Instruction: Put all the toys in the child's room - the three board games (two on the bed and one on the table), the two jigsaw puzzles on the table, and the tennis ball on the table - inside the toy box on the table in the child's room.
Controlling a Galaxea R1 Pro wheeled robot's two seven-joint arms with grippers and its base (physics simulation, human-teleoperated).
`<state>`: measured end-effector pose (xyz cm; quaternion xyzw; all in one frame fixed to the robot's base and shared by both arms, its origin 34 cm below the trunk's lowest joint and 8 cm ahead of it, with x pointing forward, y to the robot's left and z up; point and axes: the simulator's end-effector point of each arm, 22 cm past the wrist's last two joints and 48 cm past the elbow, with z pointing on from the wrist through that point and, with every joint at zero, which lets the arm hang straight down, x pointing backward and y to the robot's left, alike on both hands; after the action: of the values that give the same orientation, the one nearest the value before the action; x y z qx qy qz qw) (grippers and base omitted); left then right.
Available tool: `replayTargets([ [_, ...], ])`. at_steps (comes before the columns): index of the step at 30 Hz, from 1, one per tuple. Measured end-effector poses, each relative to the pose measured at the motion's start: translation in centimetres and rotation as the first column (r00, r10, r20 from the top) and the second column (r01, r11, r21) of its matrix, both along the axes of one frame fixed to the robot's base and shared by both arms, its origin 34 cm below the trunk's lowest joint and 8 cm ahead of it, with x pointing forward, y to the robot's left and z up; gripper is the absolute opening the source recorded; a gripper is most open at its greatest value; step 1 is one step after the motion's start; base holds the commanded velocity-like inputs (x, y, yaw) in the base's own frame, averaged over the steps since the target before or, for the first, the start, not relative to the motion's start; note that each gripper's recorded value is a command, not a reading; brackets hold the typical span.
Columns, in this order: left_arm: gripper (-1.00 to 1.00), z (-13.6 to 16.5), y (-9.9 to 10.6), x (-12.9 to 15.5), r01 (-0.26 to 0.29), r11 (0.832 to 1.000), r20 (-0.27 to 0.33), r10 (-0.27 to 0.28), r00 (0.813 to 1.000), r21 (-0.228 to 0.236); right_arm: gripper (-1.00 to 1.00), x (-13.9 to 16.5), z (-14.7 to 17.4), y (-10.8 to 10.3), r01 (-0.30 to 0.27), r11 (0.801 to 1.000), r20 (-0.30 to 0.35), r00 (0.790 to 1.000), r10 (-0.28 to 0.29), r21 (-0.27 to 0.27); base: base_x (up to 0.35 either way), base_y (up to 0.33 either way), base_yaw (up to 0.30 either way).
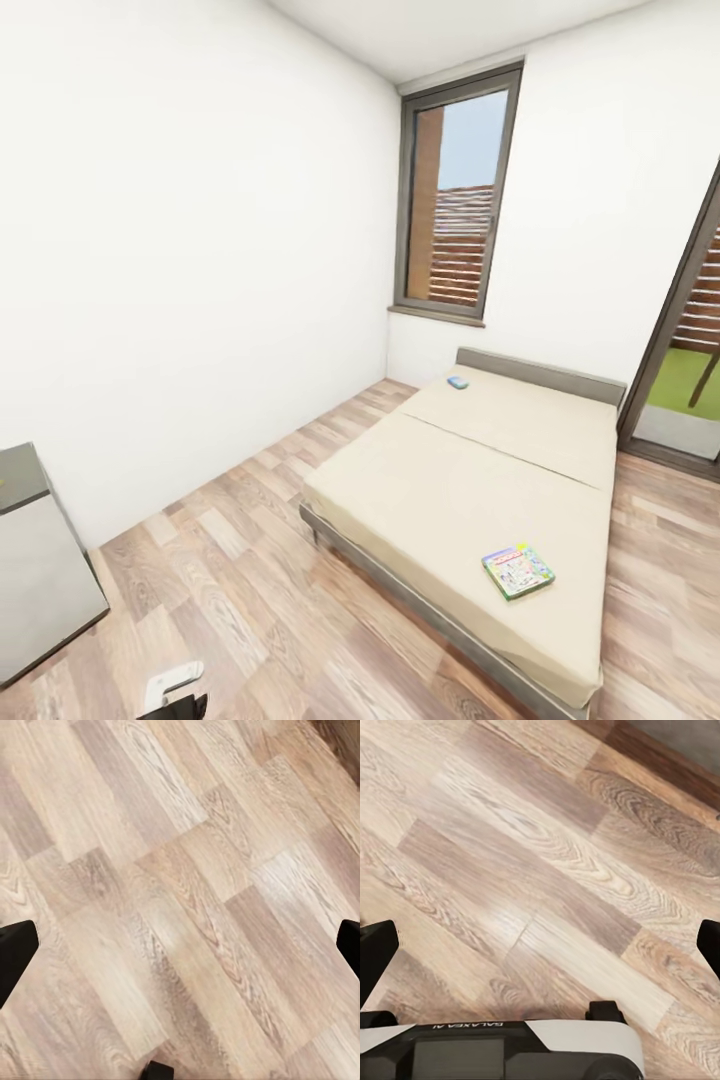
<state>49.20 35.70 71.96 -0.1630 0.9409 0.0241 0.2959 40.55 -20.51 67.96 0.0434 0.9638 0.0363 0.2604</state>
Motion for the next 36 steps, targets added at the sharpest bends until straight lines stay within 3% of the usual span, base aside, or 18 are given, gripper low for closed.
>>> replayTargets([
  [9,1.00,0.1,0.0,0.0,0.003,1.000,0.003,-0.003,1.000,0.001,1.00,0.1,0.2,1.5,-0.002,1.000,0.004,1.000,0.002,0.015,0.000,0.000,0.269],
  [22,1.00,0.6,0.0,0.6,0.007,1.000,0.039,-0.007,0.999,0.015,1.00,0.2,0.3,0.6,0.027,0.999,0.002,1.000,-0.027,-0.031,0.000,0.000,0.281],
  [36,1.00,1.1,0.1,1.0,0.004,1.000,0.060,-0.005,0.998,0.019,1.00,0.3,0.4,0.6,0.029,0.999,0.007,1.000,-0.029,-0.035,0.013,0.000,0.282],
])
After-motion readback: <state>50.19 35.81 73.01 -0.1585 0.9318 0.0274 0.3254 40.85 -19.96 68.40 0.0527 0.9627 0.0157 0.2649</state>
